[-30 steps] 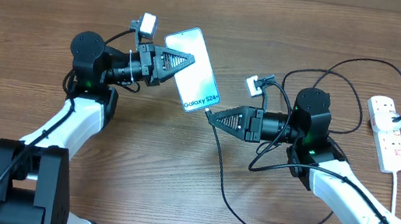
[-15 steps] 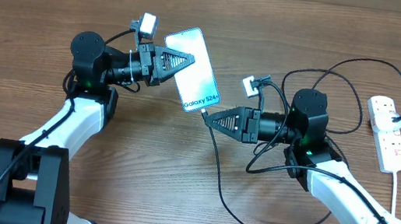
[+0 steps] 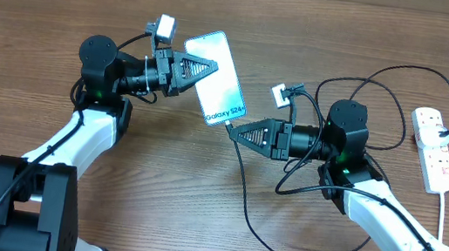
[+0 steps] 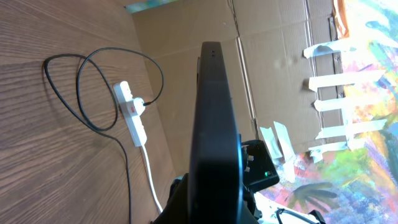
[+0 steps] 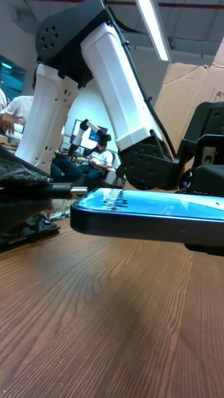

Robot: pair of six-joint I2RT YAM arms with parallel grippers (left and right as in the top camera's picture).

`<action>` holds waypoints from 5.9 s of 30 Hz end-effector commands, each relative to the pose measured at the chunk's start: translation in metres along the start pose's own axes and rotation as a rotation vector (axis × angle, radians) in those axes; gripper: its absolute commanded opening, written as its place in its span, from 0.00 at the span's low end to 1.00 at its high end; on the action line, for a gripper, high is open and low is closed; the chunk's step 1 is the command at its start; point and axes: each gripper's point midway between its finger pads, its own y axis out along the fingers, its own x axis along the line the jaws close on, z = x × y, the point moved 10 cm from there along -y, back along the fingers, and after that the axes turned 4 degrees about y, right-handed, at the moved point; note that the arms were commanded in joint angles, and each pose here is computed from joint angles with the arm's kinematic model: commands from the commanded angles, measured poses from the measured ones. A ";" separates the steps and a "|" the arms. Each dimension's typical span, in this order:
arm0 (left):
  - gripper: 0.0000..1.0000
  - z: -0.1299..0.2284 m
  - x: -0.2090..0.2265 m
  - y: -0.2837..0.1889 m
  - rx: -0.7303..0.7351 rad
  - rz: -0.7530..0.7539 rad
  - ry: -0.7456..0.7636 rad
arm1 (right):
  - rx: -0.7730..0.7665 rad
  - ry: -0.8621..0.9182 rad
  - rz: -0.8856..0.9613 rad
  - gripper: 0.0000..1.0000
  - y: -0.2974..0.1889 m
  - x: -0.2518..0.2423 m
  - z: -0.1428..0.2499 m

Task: Plug charger to phone and switch on socket
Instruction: 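Push the cable connector into the phone's bottom port with the right gripper, then open the right gripper and pull it back from the phone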

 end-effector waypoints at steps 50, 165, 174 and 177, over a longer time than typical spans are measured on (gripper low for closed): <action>0.04 0.010 -0.007 0.003 0.168 0.044 -0.034 | -0.107 -0.140 0.058 0.04 0.000 -0.002 -0.009; 0.04 0.037 -0.001 0.013 0.354 0.127 0.150 | 0.035 -0.040 0.080 0.04 0.026 -0.006 0.014; 0.04 0.043 0.006 0.012 0.357 0.122 0.116 | 0.041 -0.035 0.109 0.04 0.025 -0.010 0.016; 0.04 0.045 0.006 0.014 0.364 0.125 0.115 | 0.031 -0.042 0.109 0.04 0.023 -0.008 0.011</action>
